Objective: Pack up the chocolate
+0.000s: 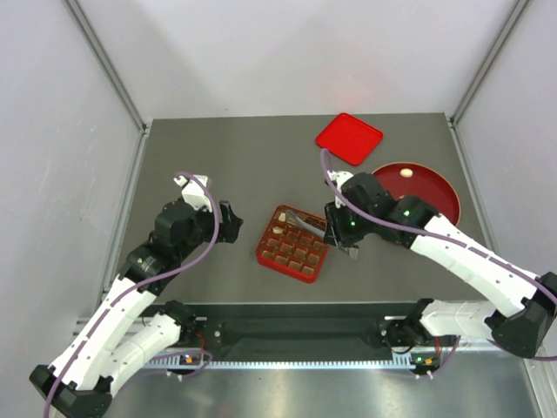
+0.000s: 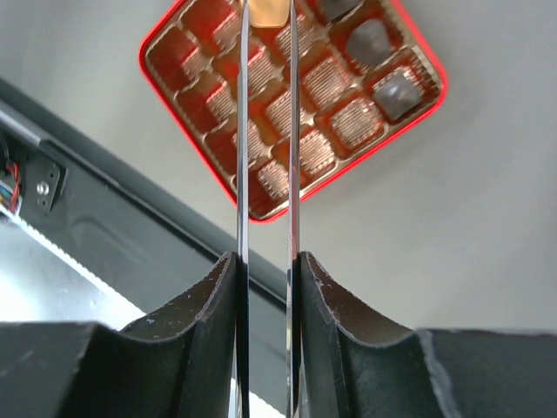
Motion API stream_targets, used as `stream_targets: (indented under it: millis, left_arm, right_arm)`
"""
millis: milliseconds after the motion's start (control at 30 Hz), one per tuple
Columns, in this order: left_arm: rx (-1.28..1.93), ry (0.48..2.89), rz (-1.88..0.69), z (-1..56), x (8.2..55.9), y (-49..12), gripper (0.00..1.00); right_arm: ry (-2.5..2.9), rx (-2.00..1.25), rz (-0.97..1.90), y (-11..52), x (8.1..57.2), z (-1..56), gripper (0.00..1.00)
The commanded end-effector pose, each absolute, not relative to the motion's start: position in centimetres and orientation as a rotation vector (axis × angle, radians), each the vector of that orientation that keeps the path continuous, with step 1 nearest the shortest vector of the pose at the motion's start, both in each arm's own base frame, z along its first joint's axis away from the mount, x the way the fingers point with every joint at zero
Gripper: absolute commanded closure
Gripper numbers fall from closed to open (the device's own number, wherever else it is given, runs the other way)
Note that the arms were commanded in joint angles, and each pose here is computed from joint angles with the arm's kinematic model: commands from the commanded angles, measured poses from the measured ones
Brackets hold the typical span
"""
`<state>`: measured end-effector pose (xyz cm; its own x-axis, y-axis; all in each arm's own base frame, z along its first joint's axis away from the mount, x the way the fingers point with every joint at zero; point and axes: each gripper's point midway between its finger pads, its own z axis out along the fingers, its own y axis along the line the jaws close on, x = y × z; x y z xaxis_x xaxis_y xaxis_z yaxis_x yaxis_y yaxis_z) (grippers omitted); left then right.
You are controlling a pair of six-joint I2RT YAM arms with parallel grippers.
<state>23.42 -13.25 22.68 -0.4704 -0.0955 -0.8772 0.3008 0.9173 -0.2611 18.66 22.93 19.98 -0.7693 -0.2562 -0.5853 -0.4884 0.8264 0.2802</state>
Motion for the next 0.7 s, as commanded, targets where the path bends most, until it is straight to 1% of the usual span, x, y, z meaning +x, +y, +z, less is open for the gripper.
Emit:
stream_targets:
  millis: [0, 167, 667]
  left_arm:
    - [0.140, 1.990, -0.474, 23.2, 23.5, -13.3, 0.17]
    - [0.142, 1.990, -0.477, 23.2, 23.6, -13.4, 0.17]
    - [0.142, 1.990, -0.480, 23.2, 23.6, -13.4, 0.17]
  right_arm:
    - [2.414, -0.603, 0.627, 24.2, 18.2, 21.5, 0.71]
    - [2.429, -0.626, 0.610, 24.2, 17.6, 20.9, 0.70]
    - [2.476, -0.614, 0.537, 23.7, 18.0, 19.3, 0.67]
